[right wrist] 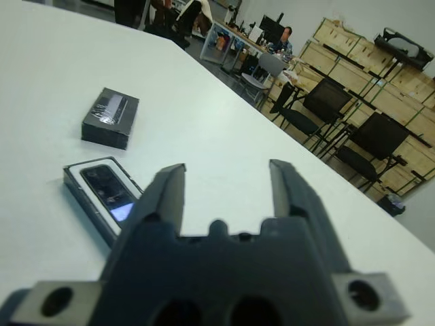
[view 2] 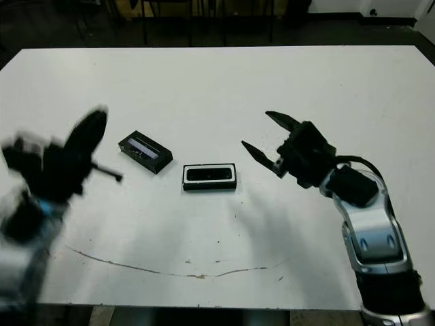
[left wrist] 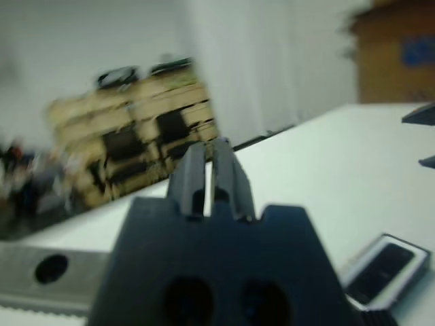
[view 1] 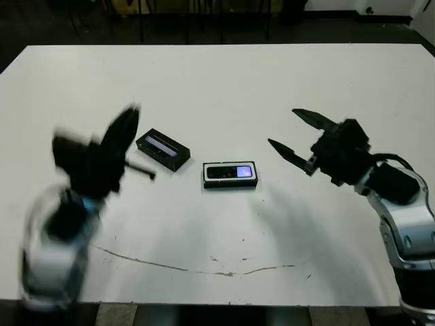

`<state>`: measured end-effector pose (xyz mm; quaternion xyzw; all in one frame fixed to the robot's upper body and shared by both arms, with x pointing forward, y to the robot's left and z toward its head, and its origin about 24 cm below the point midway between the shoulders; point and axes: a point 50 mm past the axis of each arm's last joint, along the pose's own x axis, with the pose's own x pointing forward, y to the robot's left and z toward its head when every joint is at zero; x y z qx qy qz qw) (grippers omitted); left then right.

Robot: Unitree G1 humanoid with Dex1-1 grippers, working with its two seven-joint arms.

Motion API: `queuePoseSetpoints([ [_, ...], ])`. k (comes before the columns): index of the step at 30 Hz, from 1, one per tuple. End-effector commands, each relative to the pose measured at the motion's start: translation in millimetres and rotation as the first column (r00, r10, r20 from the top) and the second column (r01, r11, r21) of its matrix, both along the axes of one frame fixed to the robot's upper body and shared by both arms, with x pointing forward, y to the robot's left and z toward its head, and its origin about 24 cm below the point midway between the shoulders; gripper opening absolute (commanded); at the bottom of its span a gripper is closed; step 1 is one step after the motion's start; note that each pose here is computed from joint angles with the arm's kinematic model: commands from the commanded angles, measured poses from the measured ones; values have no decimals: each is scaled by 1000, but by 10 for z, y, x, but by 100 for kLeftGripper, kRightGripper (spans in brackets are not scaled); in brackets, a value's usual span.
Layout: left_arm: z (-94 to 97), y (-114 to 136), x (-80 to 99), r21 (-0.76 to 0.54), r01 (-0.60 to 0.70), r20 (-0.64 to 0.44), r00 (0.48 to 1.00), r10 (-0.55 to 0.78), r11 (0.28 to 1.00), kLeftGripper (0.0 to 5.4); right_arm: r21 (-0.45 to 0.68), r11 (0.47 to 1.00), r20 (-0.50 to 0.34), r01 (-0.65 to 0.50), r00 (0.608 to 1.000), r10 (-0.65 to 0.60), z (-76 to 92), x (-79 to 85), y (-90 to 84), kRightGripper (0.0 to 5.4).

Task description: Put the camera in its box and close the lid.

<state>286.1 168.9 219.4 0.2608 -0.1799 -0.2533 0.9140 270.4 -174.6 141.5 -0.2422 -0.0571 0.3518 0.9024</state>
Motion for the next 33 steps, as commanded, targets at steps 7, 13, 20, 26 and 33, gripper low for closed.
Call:
queuePoseSetpoints([
  [7, 182, -325, 1015, 643, 158, -328, 941, 83, 750, 0, 18, 999, 0, -26, 1000, 26, -64, -42, 43, 76],
  [13, -131, -647, 1216, 762, 230, -407, 897, 173, 605, 0, 14, 1000, -47, -2, 999, 3, -78, -87, 65, 1],
  [20, -527, -879, 1220, 844, 311, -462, 834, 301, 437, 0, 36, 999, -55, -10, 998, 12, -122, -109, 61, 1],
  [26, -738, -829, 1190, 847, 330, -491, 787, 374, 417, 0, 41, 999, -74, 16, 997, -13, -168, -122, 32, 1],
  [33, -823, -879, 1151, 851, 395, -504, 799, 327, 345, 0, 47, 999, -97, 25, 995, -21, -200, -129, 23, 1],
])
